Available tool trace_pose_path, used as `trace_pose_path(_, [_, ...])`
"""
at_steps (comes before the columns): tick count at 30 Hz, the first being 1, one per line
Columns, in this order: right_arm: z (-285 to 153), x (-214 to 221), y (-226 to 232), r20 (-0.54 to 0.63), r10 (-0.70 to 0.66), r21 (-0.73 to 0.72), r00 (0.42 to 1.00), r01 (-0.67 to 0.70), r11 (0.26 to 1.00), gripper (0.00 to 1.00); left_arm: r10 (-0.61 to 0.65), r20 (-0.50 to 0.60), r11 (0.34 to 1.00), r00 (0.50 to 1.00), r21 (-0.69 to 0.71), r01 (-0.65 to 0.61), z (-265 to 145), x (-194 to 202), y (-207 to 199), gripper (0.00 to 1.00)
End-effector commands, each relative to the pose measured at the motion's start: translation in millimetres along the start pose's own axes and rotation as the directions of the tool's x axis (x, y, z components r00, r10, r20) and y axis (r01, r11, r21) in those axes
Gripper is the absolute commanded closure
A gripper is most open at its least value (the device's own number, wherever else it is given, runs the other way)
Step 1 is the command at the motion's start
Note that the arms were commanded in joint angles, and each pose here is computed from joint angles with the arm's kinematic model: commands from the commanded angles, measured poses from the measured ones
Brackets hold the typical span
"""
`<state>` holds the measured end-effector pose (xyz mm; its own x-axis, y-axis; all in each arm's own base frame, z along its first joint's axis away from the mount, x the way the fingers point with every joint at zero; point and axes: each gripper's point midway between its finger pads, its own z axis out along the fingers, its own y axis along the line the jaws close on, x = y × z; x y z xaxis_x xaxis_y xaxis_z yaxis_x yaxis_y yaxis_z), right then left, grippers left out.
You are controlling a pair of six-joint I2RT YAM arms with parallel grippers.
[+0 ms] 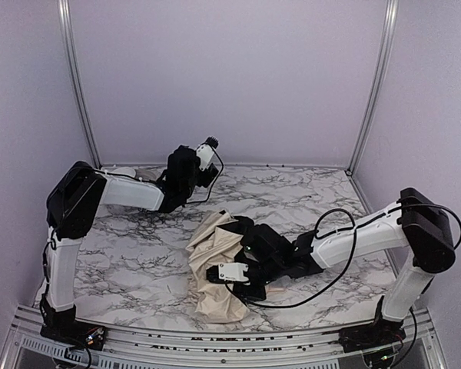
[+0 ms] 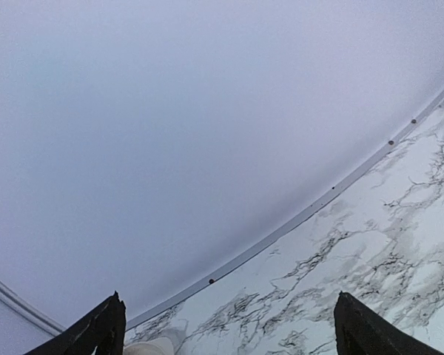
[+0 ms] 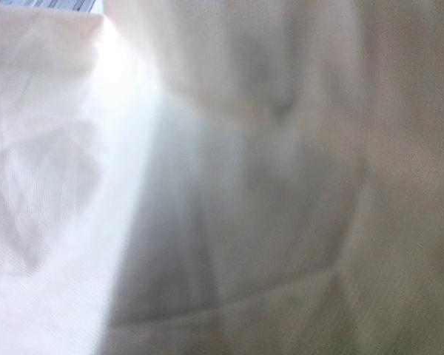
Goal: Put away the umbrella
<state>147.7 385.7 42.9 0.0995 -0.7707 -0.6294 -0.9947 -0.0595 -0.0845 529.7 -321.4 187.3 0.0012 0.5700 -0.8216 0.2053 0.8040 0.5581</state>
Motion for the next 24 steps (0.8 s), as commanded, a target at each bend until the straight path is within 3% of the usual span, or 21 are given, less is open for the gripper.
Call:
trace_pose_path(1, [16.7,45.5,25.4,-0.144,0.138,-0.135,0.98,-0.157,0.978,1.0,-0.115,-0.024,0.979,0.993,-0.174,0.109,-20.2,-30.1,58.7,0.01])
trace_pose_path(4, [18.9,46.5,20.0,-0.159,0.186,-0.165,0.97,-0.212,0.963,1.0,-0.156,0.074,0.987,0.985,-0.031,0.159,-74.6,-73.6,66.8,0.05])
trace_pose_path(7, [21.0,49.9,12.0,-0.179,0.232,-0.166,0.956,-0.262,0.951,1.0,-0.118,0.132,0.977,0.984,0.19,0.092,-165.1,-93.2,32.3,0.24])
trace_pose_path(9, [23.2,51.2,12.3,-0.199,0.257,-0.187,0.946,-0.294,0.937,1.0,-0.119,0.17,0.925,0.978,0.377,0.047,-231.3,-99.5,1.8,0.43])
trace_pose_path(11, [22.9,46.8,17.7,-0.202,0.271,-0.235,0.941,-0.316,0.919,1.0,-0.148,0.167,0.801,0.975,0.599,0.019,-290.6,-87.6,-39.5,0.5])
trace_pose_path(13, [20.7,42.0,25.5,-0.192,0.275,-0.292,0.942,-0.322,0.901,1.0,-0.142,0.155,0.641,0.978,0.767,-0.028,-348.4,-66.5,-78.4,0.42])
trace_pose_path(15, [19.0,39.9,31.7,-0.183,0.28,-0.333,0.942,-0.327,0.884,1.0,-0.081,0.174,0.569,0.981,0.816,-0.098,-384.0,-39.5,-100.9,0.3])
trace_pose_path(20, [21.7,44.5,33.2,-0.217,0.289,-0.36,0.932,-0.352,0.864,1.0,0.132,0.177,0.608,0.975,0.763,-0.221,-379.4,23.7,-122.3,0.16])
trace_pose_path(24, [22.9,41.8,37.1,-0.22,0.282,-0.397,0.934,-0.35,0.848,0.96,0.224,0.217,0.577,0.95,0.756,-0.309,-366.9,39.9,-148.6,0.13])
